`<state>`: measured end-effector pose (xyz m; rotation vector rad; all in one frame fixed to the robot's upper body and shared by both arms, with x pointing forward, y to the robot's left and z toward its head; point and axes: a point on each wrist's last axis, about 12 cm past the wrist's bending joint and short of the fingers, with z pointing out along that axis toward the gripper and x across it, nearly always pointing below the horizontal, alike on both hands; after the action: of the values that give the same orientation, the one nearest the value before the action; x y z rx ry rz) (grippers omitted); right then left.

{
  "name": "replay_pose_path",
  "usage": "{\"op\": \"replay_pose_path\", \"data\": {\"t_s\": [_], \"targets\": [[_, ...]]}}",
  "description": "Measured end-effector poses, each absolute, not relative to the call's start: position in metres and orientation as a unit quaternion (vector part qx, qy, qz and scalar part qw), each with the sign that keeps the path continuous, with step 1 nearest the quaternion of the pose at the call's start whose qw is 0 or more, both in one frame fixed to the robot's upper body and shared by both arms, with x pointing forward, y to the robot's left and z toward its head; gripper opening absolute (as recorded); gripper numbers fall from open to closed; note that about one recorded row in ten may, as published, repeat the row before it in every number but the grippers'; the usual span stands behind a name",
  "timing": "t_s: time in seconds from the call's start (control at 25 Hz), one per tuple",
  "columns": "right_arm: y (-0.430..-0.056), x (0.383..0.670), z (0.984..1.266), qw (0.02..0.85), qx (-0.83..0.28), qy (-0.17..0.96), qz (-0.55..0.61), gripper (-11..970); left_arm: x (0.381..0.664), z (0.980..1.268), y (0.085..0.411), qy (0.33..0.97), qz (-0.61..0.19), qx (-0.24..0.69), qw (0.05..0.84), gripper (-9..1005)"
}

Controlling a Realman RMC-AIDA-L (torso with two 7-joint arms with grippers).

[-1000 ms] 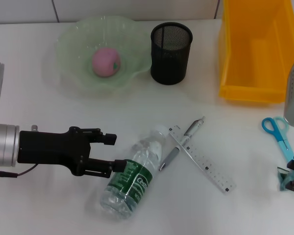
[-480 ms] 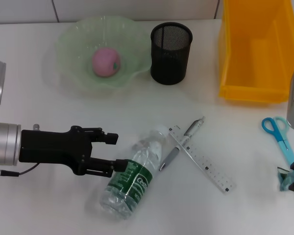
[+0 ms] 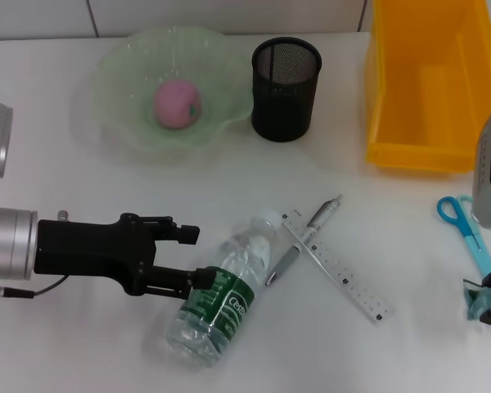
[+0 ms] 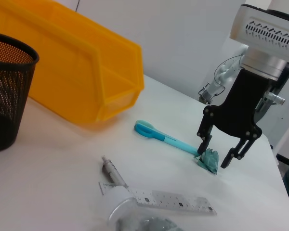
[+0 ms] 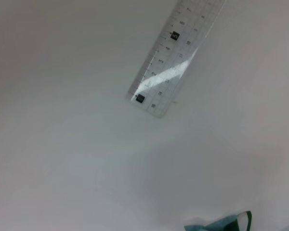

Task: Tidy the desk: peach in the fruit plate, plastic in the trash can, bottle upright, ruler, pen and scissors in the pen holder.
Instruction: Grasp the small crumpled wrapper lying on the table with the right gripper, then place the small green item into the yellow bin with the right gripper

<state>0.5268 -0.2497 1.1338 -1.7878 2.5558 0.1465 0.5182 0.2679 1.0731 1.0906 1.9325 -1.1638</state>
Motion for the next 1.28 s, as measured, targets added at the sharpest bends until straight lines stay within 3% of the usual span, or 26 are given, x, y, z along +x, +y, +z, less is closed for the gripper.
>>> {"op": "replay_pose_path", "data": {"t_s": [0.52, 0.72, 0.84, 1.04, 1.28], "targets": [[-0.249, 0.524, 1.128, 0.004, -0.575, 0.817, 0.046, 465, 0.519, 1.073, 0.268, 0.733, -0.44, 0.413, 0.313, 793], [-0.249, 0.524, 1.128, 0.006, -0.575, 0.817, 0.047, 339, 0.518, 1.073, 0.268, 0.734, -0.44, 0.412, 0.313, 791], [-0.25, 0.524, 1.131, 0.017, -0.576, 0.815, 0.052, 338, 0.518, 1.073, 0.268, 0.734, -0.44, 0.412, 0.313, 789], [-0.263, 0.527, 1.156, 0.093, -0.564, 0.814, 0.099, 338, 0.518, 1.072, 0.268, 0.734, -0.44, 0.412, 0.313, 787], [-0.293, 0.55, 1.198, 0.281, -0.477, 0.825, 0.115, 336, 0.518, 1.073, 0.269, 0.734, -0.441, 0.412, 0.313, 785]]}}
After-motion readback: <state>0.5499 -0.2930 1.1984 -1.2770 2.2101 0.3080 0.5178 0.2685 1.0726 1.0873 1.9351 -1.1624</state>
